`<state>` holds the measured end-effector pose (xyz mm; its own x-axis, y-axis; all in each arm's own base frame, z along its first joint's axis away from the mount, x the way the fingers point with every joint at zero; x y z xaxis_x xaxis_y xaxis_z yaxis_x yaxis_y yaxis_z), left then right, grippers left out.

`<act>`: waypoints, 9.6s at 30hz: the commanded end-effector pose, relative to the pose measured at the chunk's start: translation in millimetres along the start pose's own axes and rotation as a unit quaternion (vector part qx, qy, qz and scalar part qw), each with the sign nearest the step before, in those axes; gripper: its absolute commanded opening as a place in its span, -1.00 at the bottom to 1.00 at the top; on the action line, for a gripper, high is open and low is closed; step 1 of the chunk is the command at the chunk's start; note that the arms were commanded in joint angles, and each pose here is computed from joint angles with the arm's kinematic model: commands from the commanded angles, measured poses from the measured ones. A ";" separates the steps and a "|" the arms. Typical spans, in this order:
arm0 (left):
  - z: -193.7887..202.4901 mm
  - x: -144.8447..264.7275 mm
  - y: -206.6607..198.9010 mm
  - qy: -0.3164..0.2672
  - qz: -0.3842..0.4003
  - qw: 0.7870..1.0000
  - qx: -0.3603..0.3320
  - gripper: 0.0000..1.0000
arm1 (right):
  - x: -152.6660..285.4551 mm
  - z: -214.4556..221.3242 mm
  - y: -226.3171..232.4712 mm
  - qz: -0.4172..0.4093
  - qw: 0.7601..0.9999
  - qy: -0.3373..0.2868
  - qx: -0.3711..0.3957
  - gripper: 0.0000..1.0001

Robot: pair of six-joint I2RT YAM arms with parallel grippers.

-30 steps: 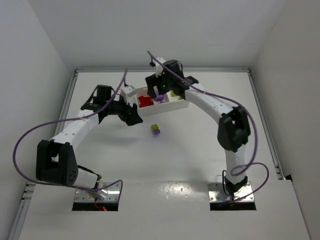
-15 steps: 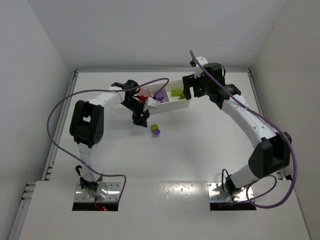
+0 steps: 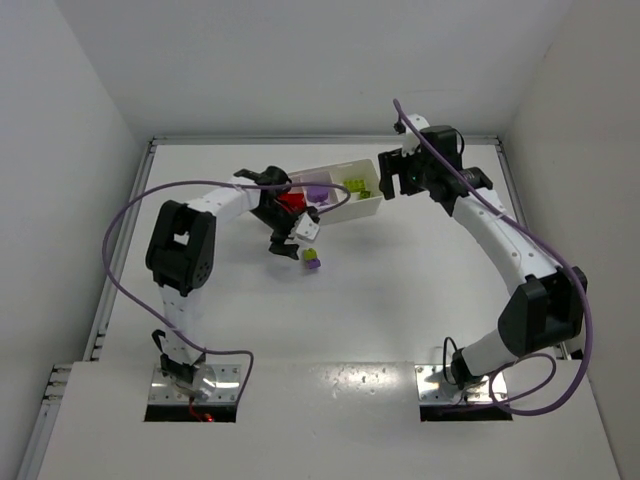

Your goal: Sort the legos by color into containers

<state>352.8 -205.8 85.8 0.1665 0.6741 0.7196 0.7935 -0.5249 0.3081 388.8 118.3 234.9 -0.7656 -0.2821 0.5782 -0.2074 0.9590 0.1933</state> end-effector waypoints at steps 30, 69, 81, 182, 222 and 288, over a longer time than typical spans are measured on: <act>-26.8 -52.7 8.7 -0.025 0.030 0.995 -0.090 0.27 | 4.7 -9.5 7.3 -0.027 1.000 -0.013 0.007 0.66; -39.8 -13.9 21.1 -0.051 -0.003 0.996 -0.069 -0.11 | -4.1 -8.3 16.9 -0.043 0.999 -0.009 0.013 0.59; -44.0 -23.2 7.4 -0.060 0.022 0.995 -0.074 0.61 | -5.2 -4.6 16.1 -0.042 0.999 -0.004 0.012 0.59; -173.8 59.3 17.3 -0.215 -0.141 0.938 0.231 -1.00 | 52.5 77.8 116.2 -0.408 0.826 0.103 0.375 0.59; -197.9 100.2 35.9 -0.268 -0.231 0.919 0.176 -1.00 | 46.2 111.4 105.6 -0.410 0.853 0.133 0.294 -1.00; 6.4 273.5 77.7 -0.108 -0.548 0.644 0.523 1.00 | -187.6 2.1 112.9 -0.189 0.979 0.078 0.025 -0.86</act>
<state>469.4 -64.1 271.4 -0.8068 0.4754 0.3507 0.4453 0.8795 -0.1679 495.2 274.3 111.0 -0.4646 -0.6020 0.6495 -0.4812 0.7873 0.3855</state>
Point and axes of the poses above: each gripper's point midway between its finger pads, its own x axis back along the fingers, its own y axis along the line the jaws close on, z = x × y, the point moved 4 cm from there along x, back along the fingers, and after that the axes turned 14 degrees about -x, right-handed, at the moved point
